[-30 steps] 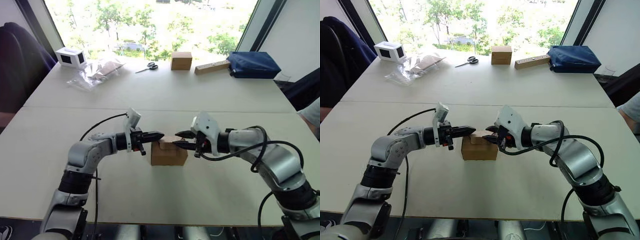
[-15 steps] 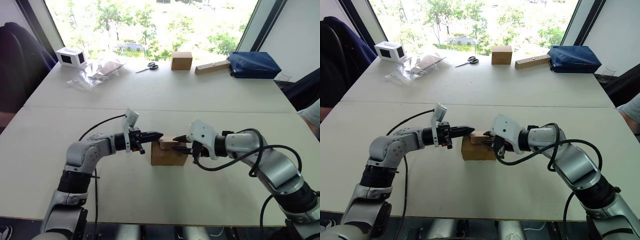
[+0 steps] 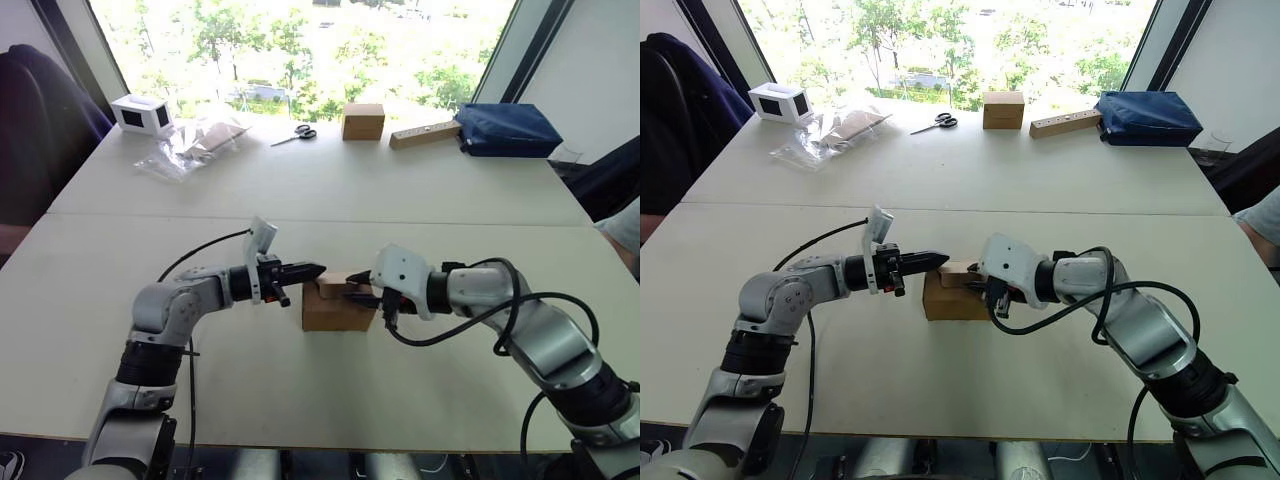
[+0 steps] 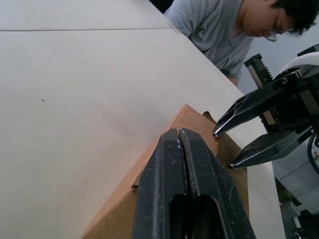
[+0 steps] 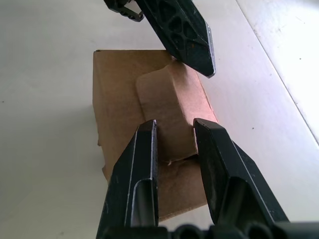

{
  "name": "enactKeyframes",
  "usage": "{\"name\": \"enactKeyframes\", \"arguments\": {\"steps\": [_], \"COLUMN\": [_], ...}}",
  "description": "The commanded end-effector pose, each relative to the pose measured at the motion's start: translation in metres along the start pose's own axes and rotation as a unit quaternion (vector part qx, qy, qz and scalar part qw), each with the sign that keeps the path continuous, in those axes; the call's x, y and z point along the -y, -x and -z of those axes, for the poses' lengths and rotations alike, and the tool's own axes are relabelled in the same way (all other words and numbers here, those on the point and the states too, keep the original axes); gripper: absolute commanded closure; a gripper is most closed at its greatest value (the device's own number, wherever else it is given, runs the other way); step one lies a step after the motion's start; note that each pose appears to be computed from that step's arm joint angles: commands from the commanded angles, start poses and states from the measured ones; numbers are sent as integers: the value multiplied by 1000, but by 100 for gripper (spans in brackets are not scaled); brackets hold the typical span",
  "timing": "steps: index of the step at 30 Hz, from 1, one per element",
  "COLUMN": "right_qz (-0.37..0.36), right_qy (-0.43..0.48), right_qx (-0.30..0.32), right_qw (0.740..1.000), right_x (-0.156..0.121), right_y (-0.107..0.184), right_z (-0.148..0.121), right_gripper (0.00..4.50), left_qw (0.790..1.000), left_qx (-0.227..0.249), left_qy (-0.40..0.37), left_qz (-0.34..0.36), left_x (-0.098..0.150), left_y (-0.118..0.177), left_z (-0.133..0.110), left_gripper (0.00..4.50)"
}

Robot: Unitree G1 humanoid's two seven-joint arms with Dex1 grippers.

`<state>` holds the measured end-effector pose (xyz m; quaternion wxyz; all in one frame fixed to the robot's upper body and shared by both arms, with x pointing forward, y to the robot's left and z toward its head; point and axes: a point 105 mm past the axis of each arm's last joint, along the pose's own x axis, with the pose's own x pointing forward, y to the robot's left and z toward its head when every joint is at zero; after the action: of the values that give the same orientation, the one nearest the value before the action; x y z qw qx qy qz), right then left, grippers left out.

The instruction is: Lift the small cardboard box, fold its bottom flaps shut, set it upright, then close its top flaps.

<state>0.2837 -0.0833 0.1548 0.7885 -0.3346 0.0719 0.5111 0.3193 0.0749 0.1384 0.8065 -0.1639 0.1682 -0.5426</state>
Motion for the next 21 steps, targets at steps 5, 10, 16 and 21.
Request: {"name": "enactKeyframes", "arguments": {"steps": [5, 10, 16, 21], "right_qz": [20, 30, 31, 12], "right_qy": [63, 82, 76, 35], "right_qx": [-22, -31, -24, 15], "right_qw": [998, 996, 996, 999], "right_x": [4, 8, 8, 1], "right_y": [-3, -6, -7, -4], "right_z": [4, 8, 6, -6], "right_gripper": [334, 334, 334, 334], "left_qw": [1000, 1000, 1000, 998], "left_qx": [18, 21, 5, -31], "left_qy": [-3, 1, -10, -46], "left_qz": [11, 10, 9, 4], "left_x": [5, 5, 5, 6], "left_y": [0, 1, -1, -7], "left_z": [-12, -13, -7, 3], "left_gripper": [450, 450, 450, 450]}}
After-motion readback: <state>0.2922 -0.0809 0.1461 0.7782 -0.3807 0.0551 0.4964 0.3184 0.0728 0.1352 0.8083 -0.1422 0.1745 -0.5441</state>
